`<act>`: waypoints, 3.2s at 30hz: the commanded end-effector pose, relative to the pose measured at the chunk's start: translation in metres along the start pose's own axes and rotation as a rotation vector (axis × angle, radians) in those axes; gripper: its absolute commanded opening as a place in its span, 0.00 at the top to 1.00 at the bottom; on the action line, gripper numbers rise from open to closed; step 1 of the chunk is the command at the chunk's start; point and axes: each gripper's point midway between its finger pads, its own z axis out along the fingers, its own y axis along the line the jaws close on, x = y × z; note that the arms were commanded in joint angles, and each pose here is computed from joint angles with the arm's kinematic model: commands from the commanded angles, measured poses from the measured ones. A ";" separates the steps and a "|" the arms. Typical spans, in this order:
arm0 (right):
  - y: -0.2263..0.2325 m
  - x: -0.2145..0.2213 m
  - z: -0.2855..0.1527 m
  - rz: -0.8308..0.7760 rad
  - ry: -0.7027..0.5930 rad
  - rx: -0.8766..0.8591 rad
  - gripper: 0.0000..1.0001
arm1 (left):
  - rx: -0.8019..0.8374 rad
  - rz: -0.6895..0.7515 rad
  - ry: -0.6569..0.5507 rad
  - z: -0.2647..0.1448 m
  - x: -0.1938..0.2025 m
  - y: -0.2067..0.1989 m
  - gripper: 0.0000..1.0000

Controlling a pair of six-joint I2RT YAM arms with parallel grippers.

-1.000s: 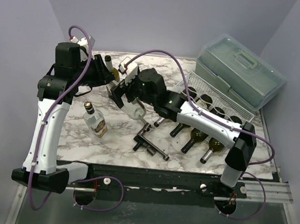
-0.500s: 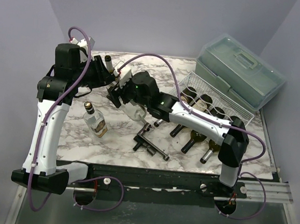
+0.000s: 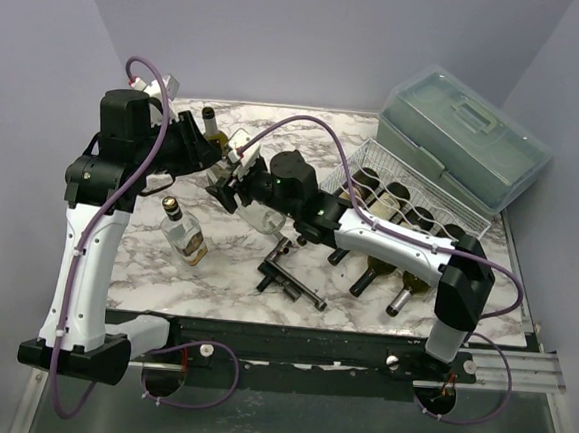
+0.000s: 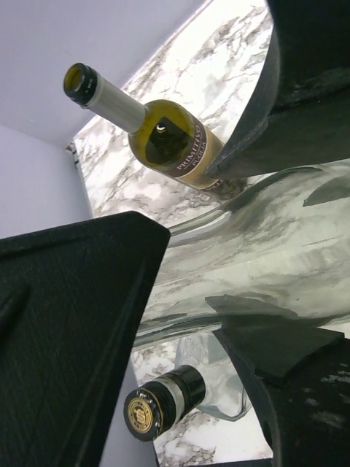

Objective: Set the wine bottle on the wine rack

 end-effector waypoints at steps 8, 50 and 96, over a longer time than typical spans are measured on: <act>0.006 -0.030 -0.003 -0.056 -0.112 -0.043 0.99 | 0.163 0.022 -0.134 -0.028 -0.028 -0.042 0.75; 0.023 0.108 -0.010 0.193 0.079 0.008 0.00 | -0.163 0.208 0.075 0.080 0.060 -0.006 0.61; 0.010 0.078 0.011 0.206 -0.060 0.067 0.53 | -0.331 0.120 -0.598 -0.175 -0.009 0.046 0.01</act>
